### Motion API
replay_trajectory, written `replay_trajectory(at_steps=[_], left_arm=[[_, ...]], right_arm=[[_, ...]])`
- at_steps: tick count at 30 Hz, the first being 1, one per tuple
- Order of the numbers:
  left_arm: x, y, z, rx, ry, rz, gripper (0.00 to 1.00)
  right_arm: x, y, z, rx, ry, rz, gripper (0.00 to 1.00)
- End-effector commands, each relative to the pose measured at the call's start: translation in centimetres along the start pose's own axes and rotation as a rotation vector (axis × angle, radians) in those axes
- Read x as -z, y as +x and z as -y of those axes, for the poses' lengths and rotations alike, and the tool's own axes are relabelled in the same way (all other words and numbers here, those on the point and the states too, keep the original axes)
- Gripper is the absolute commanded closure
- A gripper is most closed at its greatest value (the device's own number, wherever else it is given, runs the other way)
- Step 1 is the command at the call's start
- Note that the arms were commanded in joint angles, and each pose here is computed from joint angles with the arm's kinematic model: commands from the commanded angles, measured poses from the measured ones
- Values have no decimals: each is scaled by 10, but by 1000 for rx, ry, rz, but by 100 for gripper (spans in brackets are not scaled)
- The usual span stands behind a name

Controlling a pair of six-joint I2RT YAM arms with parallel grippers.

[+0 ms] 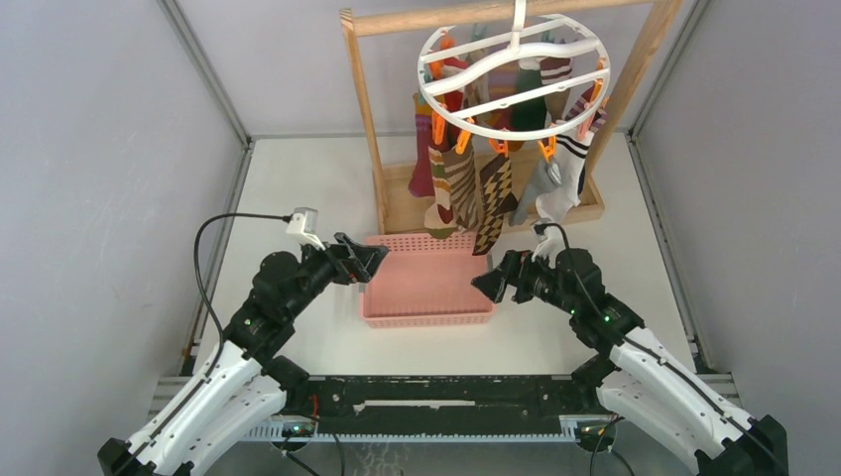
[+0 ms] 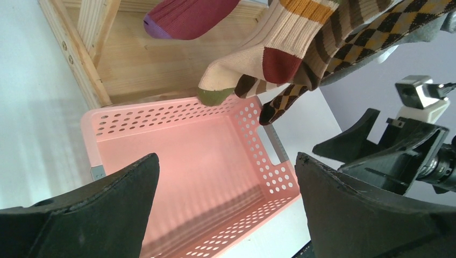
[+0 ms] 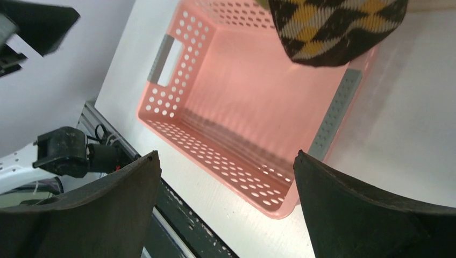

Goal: Remove the socks clipped to the hanger
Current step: Remove the sock from the hanger.

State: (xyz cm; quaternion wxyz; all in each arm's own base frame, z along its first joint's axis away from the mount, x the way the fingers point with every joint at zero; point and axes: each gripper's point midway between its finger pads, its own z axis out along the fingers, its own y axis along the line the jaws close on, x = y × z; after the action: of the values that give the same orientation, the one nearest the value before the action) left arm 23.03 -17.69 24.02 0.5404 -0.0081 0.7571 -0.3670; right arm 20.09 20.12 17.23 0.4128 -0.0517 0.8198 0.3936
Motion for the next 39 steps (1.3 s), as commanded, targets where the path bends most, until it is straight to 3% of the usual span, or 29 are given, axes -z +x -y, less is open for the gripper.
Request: replay_trajectory(at_steps=[1, 29, 39], left_arm=[[4, -27, 19, 4, 59, 89, 0], [-8, -19, 20, 34, 102, 105, 0], [-29, 6, 20, 25, 140, 45, 0]], right_arm=[[-4, -4, -5, 2, -17, 32, 0], [-8, -3, -4, 13, -21, 26, 0], [3, -32, -6, 34, -9, 99, 0]])
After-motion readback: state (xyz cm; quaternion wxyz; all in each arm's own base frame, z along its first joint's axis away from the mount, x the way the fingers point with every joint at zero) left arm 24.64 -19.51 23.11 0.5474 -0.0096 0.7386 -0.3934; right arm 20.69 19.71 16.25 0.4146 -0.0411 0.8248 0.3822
